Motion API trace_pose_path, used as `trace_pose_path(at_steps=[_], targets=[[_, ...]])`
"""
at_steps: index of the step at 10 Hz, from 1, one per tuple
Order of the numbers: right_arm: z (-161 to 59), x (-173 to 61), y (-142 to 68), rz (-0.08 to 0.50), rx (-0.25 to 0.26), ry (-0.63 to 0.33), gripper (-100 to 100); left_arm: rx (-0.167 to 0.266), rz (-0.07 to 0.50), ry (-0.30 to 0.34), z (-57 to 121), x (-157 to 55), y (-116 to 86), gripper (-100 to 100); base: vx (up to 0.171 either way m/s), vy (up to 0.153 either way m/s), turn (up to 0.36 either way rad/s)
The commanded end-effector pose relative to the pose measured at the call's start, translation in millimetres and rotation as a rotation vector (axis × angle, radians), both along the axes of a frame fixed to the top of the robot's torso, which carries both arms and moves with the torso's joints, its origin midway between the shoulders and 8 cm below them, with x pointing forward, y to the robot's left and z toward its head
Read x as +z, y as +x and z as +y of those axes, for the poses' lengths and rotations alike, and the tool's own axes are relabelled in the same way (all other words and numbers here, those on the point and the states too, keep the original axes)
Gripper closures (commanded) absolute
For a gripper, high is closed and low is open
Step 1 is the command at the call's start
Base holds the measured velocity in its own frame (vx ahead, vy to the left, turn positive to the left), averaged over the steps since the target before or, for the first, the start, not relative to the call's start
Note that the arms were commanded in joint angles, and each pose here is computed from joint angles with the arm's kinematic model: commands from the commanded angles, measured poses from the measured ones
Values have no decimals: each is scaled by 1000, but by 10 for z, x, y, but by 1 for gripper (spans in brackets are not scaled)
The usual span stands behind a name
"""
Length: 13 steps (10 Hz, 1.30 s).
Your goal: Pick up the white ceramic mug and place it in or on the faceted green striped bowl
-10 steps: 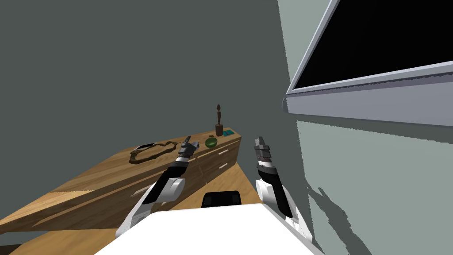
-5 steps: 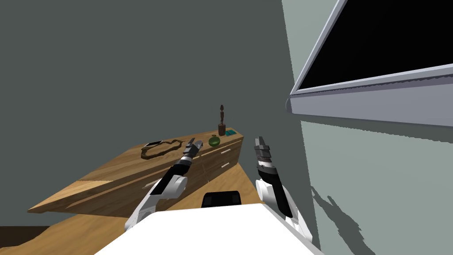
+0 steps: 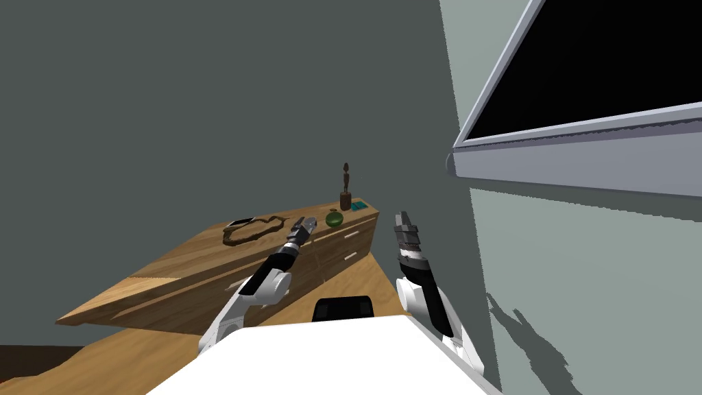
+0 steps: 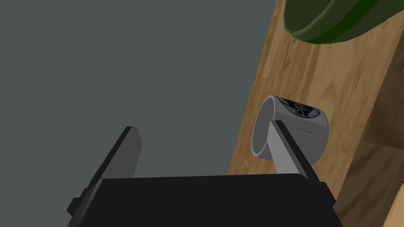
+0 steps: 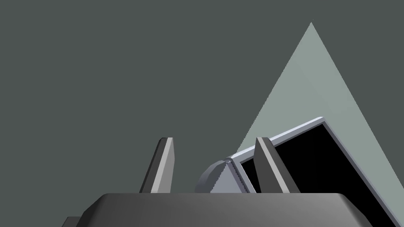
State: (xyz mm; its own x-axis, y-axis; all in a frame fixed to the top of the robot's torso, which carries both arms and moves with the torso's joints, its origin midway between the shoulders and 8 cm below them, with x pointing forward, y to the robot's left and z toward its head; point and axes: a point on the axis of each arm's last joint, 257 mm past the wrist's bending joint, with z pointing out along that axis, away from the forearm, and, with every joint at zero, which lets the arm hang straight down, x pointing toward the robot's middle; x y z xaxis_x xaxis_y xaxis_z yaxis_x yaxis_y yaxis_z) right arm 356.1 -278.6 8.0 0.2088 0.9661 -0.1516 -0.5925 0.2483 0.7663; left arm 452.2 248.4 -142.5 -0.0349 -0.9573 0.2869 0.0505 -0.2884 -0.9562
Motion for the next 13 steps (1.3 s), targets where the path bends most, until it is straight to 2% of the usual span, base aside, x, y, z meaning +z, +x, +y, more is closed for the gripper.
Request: trace_pose_path(at_steps=[1, 8, 13], targets=[[0, 0, 0, 0, 0, 0, 0, 4, 36, -8, 16, -97, 8, -100, 16, 11, -5], [0, 0, 0, 0, 0, 0, 0, 59, 225, -45, 284, -665, -33, -100, 37, 6, -35], [0, 0, 0, 0, 0, 0, 0, 103, 330, -56, 505, -975, -124, -100, 45, 2, -43]])
